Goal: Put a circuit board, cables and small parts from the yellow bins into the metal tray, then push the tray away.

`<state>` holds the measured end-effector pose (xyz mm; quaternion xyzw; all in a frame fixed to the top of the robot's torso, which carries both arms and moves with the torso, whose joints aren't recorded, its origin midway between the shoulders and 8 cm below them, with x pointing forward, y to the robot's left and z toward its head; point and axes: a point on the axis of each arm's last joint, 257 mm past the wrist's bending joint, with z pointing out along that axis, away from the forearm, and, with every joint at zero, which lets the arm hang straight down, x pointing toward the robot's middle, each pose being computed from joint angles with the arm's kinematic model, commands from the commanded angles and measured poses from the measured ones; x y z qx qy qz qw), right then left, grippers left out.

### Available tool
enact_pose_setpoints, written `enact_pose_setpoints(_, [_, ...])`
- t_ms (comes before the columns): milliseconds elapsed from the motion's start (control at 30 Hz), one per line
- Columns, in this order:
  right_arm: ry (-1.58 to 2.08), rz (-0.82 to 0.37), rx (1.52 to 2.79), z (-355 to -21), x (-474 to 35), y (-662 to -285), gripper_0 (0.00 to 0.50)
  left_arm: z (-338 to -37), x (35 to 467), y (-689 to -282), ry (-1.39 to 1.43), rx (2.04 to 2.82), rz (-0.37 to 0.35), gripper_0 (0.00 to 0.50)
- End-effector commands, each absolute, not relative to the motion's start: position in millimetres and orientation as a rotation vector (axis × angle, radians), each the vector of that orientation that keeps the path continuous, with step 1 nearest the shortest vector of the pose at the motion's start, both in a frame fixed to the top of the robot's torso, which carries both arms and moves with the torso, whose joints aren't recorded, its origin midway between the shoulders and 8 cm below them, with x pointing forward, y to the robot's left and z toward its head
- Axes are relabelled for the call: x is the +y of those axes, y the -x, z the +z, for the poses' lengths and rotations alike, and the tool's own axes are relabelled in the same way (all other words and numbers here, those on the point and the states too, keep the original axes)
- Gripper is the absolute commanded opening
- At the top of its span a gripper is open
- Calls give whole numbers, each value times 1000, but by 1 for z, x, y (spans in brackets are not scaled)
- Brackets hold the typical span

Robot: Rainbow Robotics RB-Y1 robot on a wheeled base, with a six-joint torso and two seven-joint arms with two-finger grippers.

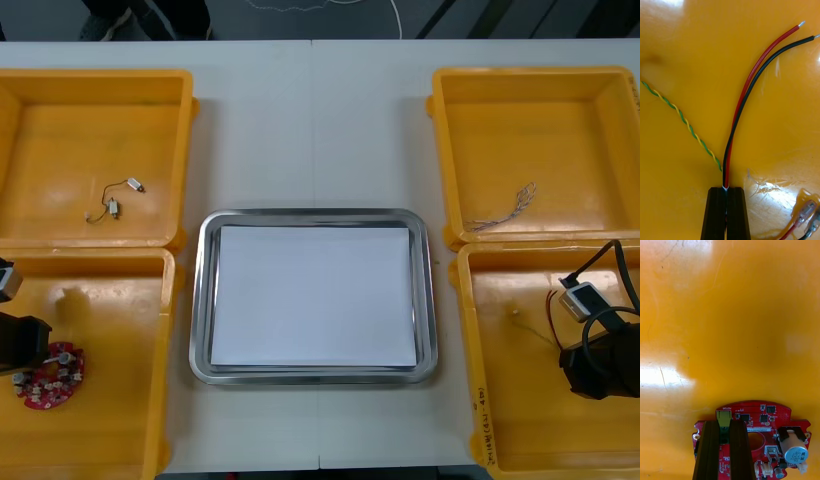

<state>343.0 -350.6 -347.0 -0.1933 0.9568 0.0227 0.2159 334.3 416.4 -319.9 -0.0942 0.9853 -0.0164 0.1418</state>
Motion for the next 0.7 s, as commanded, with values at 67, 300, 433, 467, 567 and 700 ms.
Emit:
enact_pose_setpoints(67, [542,210,2648,-346,-325,-342,0,-313,427,-329,136,2846,21,0])
enact_pose_setpoints(300, [523,176,2665,-304,-335,-348,0,-290,425,-334,115,2803,33,0])
enact_pose_setpoints(433, [490,165,2679,-284,-332,-347,0,-271,426,-332,108,2785,50,0])
enact_pose_setpoints(467, [482,161,2683,-278,-330,-347,0,-264,426,-332,105,2776,51,0])
enact_pose_setpoints(567, [443,149,2690,-263,-326,-345,0,-249,427,-329,99,2763,63,0])
enact_pose_setpoints(700, [375,177,2699,-245,-315,-344,0,-229,427,-324,99,2744,66,0])
